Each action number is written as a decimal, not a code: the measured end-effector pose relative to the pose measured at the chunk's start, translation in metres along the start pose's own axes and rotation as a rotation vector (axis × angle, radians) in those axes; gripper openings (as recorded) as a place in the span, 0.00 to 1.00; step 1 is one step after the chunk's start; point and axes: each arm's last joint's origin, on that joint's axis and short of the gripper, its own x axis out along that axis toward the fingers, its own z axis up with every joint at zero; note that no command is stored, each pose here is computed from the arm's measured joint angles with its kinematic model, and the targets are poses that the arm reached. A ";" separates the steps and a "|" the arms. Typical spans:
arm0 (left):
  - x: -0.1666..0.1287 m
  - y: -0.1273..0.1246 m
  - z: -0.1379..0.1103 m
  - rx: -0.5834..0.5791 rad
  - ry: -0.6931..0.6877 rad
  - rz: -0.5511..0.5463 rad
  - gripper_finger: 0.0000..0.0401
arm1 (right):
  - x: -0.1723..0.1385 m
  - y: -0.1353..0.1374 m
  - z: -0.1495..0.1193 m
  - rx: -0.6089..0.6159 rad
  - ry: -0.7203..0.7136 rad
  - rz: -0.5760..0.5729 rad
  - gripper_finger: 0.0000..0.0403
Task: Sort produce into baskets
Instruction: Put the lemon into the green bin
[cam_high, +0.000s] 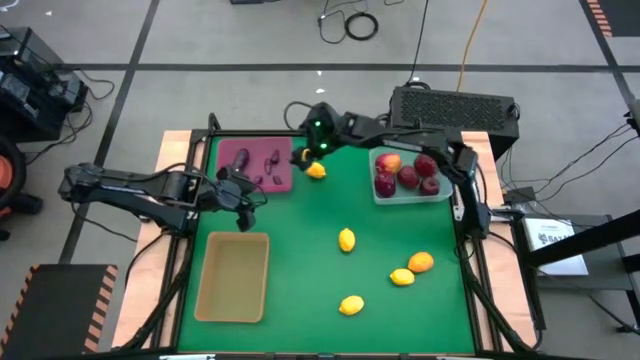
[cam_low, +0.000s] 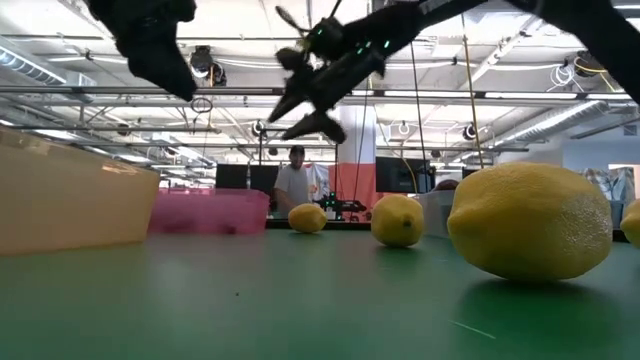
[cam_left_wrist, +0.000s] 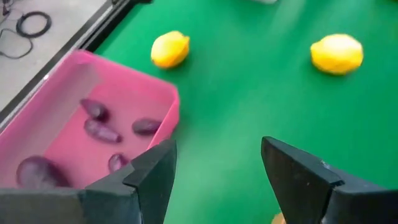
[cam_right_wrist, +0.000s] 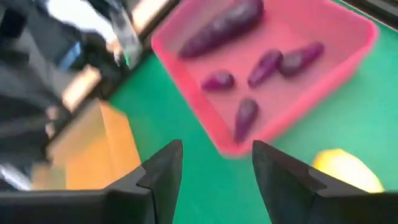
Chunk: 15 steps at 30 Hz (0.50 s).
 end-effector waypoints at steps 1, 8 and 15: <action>0.002 -0.002 0.002 -0.005 -0.010 -0.003 0.60 | -0.009 0.003 -0.001 -0.031 0.022 -0.017 0.46; 0.030 -0.020 0.018 -0.040 -0.088 -0.030 0.60 | -0.070 0.037 -0.028 -0.241 0.170 -0.247 0.46; 0.081 -0.028 0.029 -0.085 -0.062 -0.085 0.60 | -0.105 0.072 -0.064 -0.335 0.320 -0.358 0.46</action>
